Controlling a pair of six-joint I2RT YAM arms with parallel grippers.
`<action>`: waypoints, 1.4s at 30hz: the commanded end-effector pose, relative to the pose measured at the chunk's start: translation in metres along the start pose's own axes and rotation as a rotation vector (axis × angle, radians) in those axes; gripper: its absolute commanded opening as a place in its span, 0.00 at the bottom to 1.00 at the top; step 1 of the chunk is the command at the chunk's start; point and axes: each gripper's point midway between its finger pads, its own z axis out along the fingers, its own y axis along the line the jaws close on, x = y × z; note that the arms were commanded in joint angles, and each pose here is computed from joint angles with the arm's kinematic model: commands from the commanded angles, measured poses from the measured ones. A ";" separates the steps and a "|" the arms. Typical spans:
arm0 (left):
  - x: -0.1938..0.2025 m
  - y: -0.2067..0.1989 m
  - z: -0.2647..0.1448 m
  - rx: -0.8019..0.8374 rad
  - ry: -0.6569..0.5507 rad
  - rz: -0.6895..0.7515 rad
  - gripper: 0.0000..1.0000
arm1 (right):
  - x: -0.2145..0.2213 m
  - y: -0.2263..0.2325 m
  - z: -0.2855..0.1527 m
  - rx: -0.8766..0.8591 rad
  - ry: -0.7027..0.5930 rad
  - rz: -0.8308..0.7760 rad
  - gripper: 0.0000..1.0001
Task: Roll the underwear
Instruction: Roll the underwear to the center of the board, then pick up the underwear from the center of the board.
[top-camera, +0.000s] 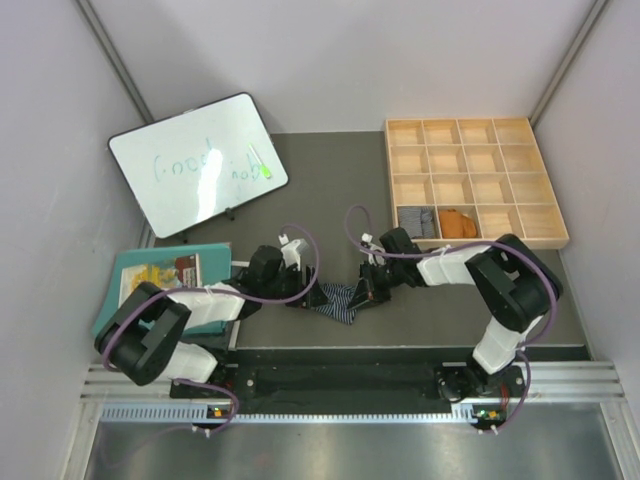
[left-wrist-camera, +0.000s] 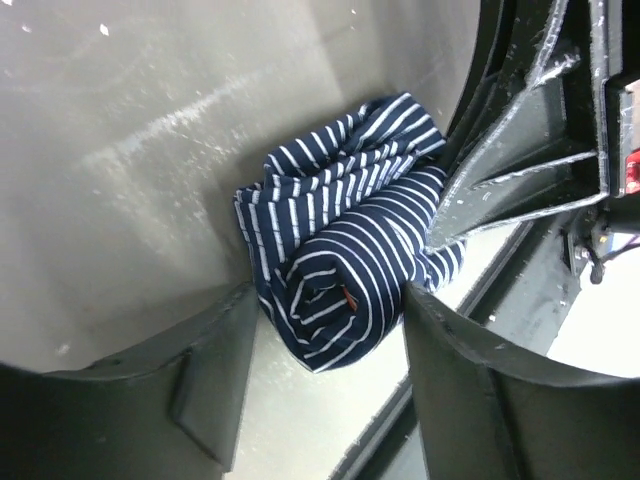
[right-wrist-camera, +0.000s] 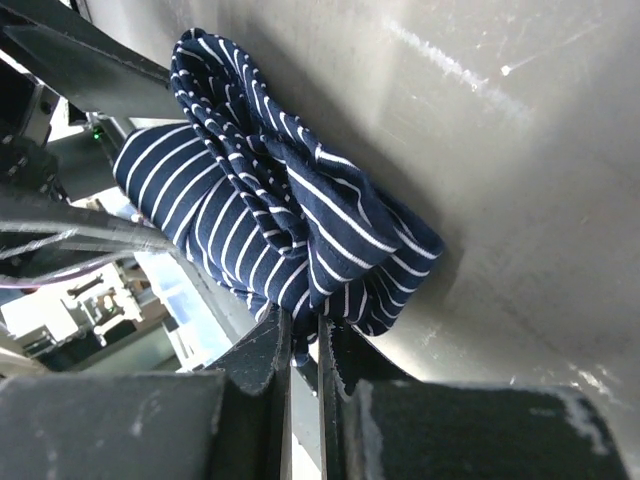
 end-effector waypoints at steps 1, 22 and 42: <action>-0.006 0.015 0.006 -0.031 -0.075 0.037 0.60 | 0.027 -0.041 0.011 0.138 0.079 0.050 0.00; 0.004 0.025 0.021 -0.051 0.059 0.083 0.00 | -0.074 0.000 -0.040 0.248 -0.187 -0.353 0.68; -0.002 0.024 0.025 -0.069 0.057 0.027 0.00 | -0.028 0.025 0.000 0.147 -0.046 -0.514 0.44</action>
